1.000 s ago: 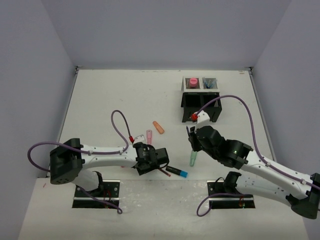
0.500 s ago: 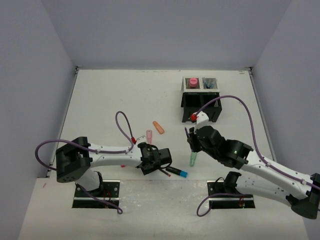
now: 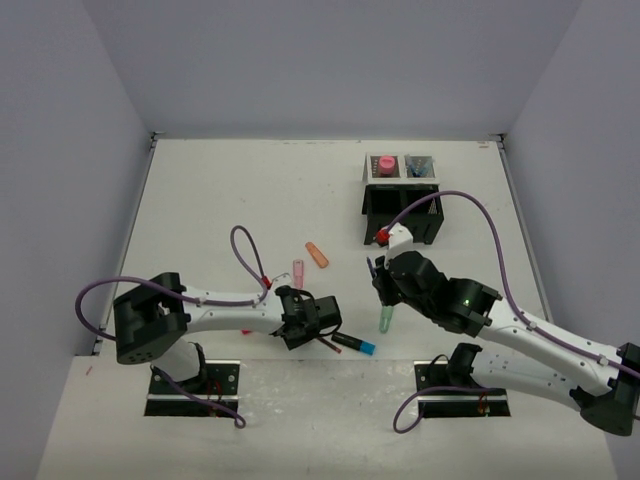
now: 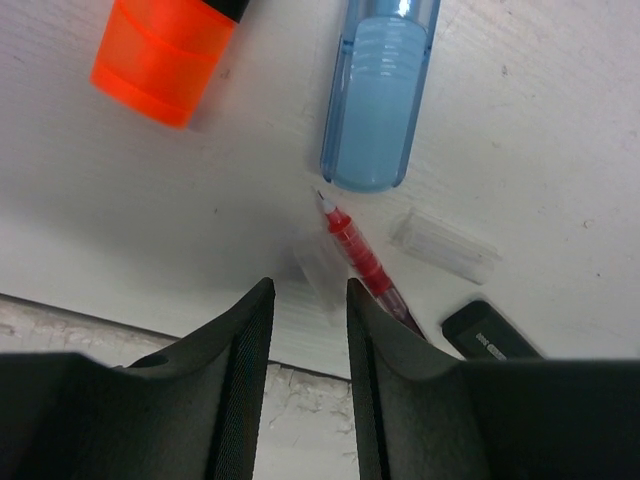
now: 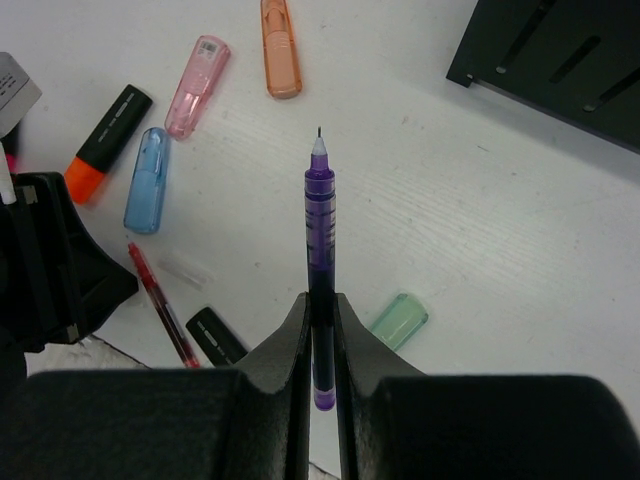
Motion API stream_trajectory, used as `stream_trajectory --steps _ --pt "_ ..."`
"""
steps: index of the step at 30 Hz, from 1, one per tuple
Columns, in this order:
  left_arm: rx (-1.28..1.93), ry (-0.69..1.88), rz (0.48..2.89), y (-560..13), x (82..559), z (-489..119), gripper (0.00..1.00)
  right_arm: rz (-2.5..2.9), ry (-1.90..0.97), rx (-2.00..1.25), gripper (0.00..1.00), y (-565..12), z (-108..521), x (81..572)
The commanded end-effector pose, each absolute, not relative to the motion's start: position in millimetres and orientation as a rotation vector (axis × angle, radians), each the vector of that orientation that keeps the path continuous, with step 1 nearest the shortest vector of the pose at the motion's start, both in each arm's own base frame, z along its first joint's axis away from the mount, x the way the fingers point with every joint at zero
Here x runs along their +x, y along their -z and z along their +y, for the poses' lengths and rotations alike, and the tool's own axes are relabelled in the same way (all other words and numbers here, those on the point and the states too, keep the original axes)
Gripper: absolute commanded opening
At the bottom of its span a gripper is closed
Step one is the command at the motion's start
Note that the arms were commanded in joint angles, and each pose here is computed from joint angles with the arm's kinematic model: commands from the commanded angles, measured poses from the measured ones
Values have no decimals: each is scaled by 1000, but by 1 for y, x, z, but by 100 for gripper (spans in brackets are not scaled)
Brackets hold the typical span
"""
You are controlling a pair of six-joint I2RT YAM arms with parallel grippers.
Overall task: Sort the stationery into containers
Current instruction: Close the pen cap on the pen.
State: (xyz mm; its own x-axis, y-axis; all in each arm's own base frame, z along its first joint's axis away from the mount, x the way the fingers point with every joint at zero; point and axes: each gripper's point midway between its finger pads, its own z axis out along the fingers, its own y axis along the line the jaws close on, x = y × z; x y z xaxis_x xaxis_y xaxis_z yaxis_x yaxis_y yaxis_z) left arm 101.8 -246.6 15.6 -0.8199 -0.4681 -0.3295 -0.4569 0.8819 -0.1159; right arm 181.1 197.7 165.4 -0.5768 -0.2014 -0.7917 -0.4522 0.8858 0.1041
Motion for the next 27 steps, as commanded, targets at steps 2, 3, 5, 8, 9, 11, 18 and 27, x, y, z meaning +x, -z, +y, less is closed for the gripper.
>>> stream_trajectory --steps 2,3,5,8,9,11,18,27 --pt "-721 41 2700 -2 108 -246 36 2173 -400 -483 0 -171 204 183" --pt "-719 42 2702 -2 109 -246 36 2174 -406 -483 0 -171 205 182" --pt "-718 17 2711 1 106 -243 34 2174 -409 -487 0 -171 206 182" --pt "-743 18 2711 3 103 -238 23 2168 -424 -500 0 -171 208 181" --pt "-742 5 2714 5 102 -235 20 2168 -423 -501 0 -171 208 181" --pt "-757 23 2711 4 102 -231 11 2160 -455 -512 0 -173 212 179" --pt "-737 81 2591 -30 117 -211 0 2103 -653 -562 0 -185 234 165" --pt "-596 281 2230 -149 169 -190 0 1917 -1093 -676 0 -212 290 135"
